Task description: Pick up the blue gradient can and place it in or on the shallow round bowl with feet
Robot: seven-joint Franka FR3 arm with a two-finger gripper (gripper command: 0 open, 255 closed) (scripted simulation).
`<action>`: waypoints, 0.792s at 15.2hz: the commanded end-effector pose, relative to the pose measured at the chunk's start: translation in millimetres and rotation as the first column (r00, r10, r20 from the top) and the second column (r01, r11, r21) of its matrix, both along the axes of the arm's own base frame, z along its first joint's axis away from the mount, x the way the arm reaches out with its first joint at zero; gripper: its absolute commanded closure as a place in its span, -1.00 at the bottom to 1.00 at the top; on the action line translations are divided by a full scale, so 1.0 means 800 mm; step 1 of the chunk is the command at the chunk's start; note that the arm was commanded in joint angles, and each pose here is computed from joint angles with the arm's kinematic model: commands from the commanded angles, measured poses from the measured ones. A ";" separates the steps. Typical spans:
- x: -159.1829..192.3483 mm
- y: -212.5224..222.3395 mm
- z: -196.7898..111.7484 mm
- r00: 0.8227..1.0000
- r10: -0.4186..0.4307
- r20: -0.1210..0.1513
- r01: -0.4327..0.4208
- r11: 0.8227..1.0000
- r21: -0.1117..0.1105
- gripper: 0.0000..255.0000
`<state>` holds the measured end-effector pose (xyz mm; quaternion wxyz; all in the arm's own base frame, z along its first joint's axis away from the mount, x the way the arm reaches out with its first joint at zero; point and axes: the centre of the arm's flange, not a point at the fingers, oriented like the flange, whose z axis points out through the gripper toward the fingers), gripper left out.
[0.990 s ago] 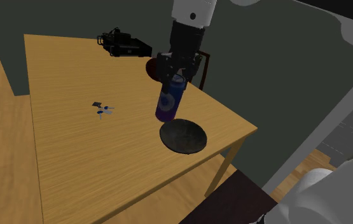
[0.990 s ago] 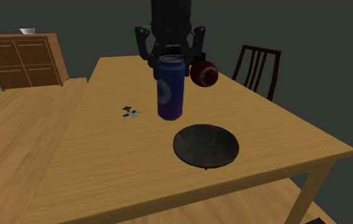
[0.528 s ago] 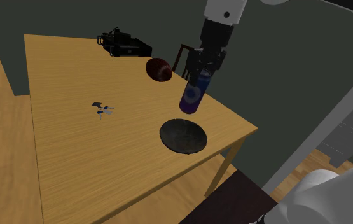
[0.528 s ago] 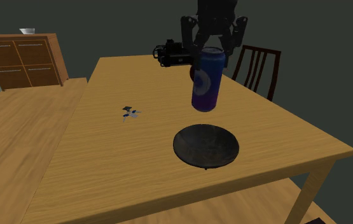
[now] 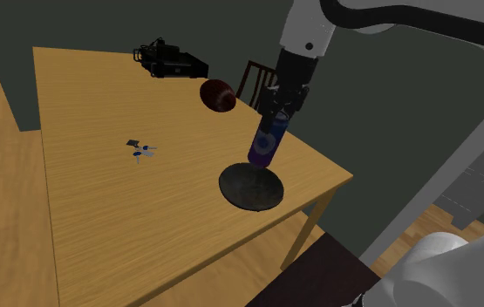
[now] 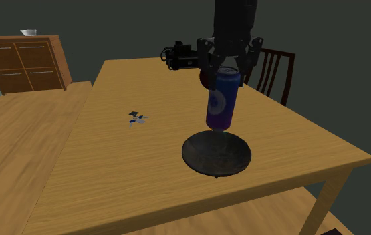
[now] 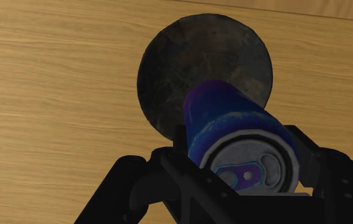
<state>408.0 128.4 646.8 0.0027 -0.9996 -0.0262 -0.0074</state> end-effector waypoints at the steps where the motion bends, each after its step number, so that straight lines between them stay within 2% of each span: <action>1: 0.000 -0.001 -0.013 1.000 0.000 0.001 0.000 1.000 0.000 1.00; 12: 0.000 -0.001 -0.085 1.000 0.000 0.001 0.000 1.000 0.000 1.00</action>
